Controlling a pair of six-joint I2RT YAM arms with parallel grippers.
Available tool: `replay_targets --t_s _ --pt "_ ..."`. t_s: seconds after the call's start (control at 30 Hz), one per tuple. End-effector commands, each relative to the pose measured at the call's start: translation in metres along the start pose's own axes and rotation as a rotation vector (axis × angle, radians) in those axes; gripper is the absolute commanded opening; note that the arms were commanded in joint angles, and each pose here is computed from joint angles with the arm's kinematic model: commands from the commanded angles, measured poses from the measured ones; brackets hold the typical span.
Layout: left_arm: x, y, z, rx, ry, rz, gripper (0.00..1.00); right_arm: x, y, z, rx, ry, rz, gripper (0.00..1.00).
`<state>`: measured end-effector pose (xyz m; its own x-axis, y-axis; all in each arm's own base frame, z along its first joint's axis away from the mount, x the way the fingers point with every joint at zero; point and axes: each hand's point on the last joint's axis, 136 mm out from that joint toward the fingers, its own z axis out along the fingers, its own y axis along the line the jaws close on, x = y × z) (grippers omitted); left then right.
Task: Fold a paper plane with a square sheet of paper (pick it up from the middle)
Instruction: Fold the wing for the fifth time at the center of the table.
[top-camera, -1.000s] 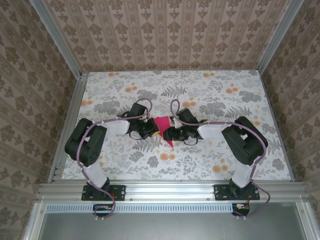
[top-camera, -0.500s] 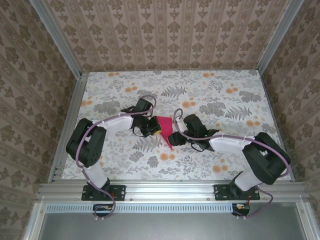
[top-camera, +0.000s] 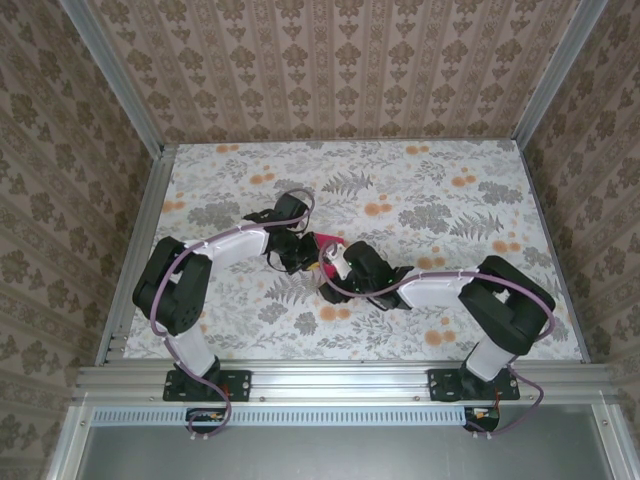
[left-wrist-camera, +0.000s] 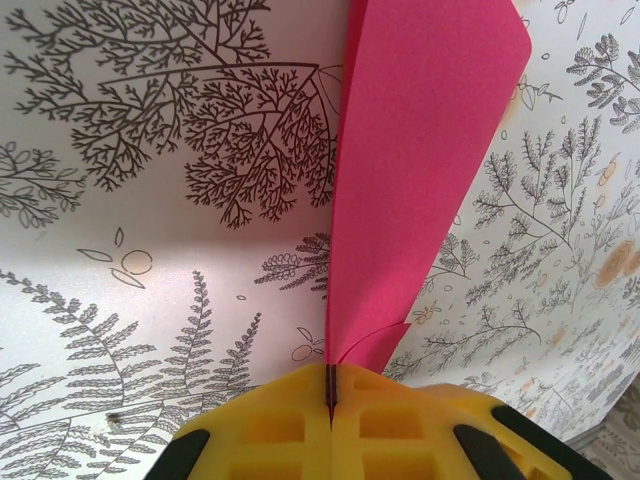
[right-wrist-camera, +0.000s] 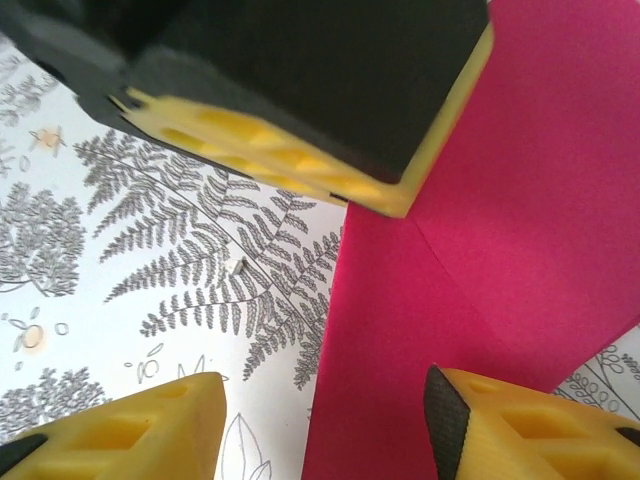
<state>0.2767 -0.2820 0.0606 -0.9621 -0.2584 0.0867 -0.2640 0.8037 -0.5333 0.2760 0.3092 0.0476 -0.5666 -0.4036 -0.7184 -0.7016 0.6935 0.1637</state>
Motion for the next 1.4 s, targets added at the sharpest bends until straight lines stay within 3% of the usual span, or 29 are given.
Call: replay_targets --t_s 0.0,0.1,0.27,0.5,0.97,1.23,1.37 --pt "0.002 -0.004 -0.002 -0.001 0.004 -0.025 0.03 -0.016 -0.007 0.007 0.048 -0.050 -0.022 0.58" --pt "0.002 -0.004 -0.002 0.004 0.005 -0.033 0.03 -0.013 -0.009 0.012 0.059 -0.046 -0.016 0.56" --pt "0.001 -0.004 -0.003 0.005 0.000 -0.036 0.07 -0.009 -0.006 0.012 0.037 -0.048 -0.021 0.38" --pt "-0.004 0.006 -0.007 -0.010 -0.016 -0.042 0.20 -0.004 -0.001 0.009 0.003 -0.051 -0.030 0.24" --pt "-0.007 0.015 -0.010 -0.010 -0.011 -0.029 0.26 -0.004 0.004 0.009 -0.099 -0.058 0.036 0.19" --pt "-0.021 -0.006 -0.038 0.088 -0.123 0.036 0.64 0.001 -0.005 0.009 -0.188 -0.058 0.221 0.14" --pt "-0.024 -0.006 -0.046 0.139 -0.170 0.059 0.74 0.005 -0.006 0.012 -0.241 -0.047 0.316 0.14"
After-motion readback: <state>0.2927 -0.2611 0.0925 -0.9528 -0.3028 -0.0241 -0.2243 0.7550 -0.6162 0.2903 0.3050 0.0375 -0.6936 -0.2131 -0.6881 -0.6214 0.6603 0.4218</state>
